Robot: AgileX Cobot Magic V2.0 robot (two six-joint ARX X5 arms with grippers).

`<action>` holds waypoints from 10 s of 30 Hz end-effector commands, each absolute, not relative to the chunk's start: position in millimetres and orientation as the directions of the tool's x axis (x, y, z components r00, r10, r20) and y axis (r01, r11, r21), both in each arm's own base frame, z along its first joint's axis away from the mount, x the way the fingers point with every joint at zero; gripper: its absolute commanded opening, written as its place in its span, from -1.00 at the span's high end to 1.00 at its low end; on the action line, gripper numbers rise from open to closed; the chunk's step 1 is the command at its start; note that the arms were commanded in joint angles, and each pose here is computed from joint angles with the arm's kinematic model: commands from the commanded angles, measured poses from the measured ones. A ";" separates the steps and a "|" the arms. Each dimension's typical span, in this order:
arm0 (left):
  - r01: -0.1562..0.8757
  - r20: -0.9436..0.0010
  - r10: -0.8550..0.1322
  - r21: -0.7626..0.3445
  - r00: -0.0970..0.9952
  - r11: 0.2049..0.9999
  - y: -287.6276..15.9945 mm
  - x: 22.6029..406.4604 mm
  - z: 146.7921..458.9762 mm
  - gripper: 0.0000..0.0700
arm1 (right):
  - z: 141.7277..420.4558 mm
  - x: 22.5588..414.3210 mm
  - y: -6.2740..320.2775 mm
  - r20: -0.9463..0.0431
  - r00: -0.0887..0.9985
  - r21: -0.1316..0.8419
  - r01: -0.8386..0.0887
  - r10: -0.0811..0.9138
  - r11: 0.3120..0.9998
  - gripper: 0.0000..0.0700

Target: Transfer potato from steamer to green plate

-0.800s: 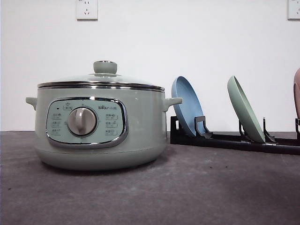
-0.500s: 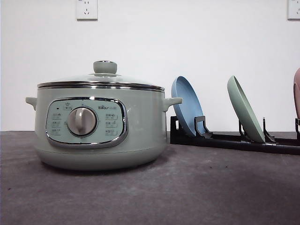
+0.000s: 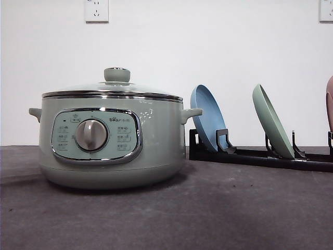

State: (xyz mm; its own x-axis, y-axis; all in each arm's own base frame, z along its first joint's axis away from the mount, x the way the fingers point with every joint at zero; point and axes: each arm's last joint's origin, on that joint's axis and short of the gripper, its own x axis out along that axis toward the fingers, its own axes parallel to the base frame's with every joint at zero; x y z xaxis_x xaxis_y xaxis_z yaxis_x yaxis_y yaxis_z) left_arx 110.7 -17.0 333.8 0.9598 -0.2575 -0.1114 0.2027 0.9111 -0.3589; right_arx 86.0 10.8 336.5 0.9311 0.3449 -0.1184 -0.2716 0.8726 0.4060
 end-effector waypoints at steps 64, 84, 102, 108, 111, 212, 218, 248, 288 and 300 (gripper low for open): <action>0.621 -0.441 -0.663 -0.260 0.605 0.739 -67.9 164.0 411.4 -0.81 | 393.2 139.9 43.4 -0.330 0.648 0.389 -0.569 0.687 0.724 -1.00; 0.635 -0.462 -0.659 -0.235 0.593 0.736 -70.4 171.4 407.1 -0.81 | 372.5 311.5 51.4 -0.563 0.601 0.501 -0.299 0.568 0.812 -1.00; 0.632 -0.479 -0.656 -0.239 0.584 0.737 -70.0 170.4 405.4 -0.81 | 333.9 414.6 46.3 -0.662 0.667 0.355 -0.121 0.341 0.927 -0.97; 0.629 -0.493 -0.653 -0.244 0.575 0.738 -69.7 169.5 403.9 -0.81 | 319.1 428.1 38.3 -0.662 0.672 0.367 -0.094 0.331 0.926 -0.87; 0.628 -0.498 -0.652 -0.246 0.572 0.738 -69.6 169.2 403.4 -0.81 | 315.4 431.6 35.5 -0.661 0.676 0.372 -0.082 0.326 0.925 -0.53; 0.634 -0.524 -0.646 -0.237 0.555 0.736 -69.0 167.3 400.7 -0.81 | 323.1 130.8 117.7 -0.778 0.486 0.007 -0.628 0.399 0.778 0.99; 0.634 -0.525 -0.646 -0.237 0.554 0.736 -69.0 167.4 400.6 -0.81 | 276.6 127.4 131.4 -0.818 0.470 -0.046 -0.630 0.333 0.776 0.99; 0.634 -0.525 -0.646 -0.237 0.554 0.736 -69.0 167.4 400.6 -0.81 | 179.2 111.7 211.1 -0.898 0.431 -0.270 -0.705 0.094 0.656 0.99; 0.633 -0.527 -0.646 -0.238 0.552 0.736 -69.0 167.2 400.3 -0.81 | 349.7 143.0 137.6 -0.638 0.518 0.145 -0.645 0.569 0.750 -0.20; 0.633 -0.528 -0.646 -0.239 0.551 0.736 -69.1 167.1 400.2 -0.81 | 378.3 107.9 49.8 -0.497 0.685 0.177 -0.521 0.533 0.835 -0.19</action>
State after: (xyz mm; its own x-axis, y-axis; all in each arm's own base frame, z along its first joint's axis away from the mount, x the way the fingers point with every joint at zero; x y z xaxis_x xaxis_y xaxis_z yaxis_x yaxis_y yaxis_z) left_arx 166.0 -67.6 393.8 0.5463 -0.6350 -0.5462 0.6140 0.7471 -0.2545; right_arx 109.4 50.3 375.9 0.6879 0.5207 -0.5056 -0.5026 0.8443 0.1858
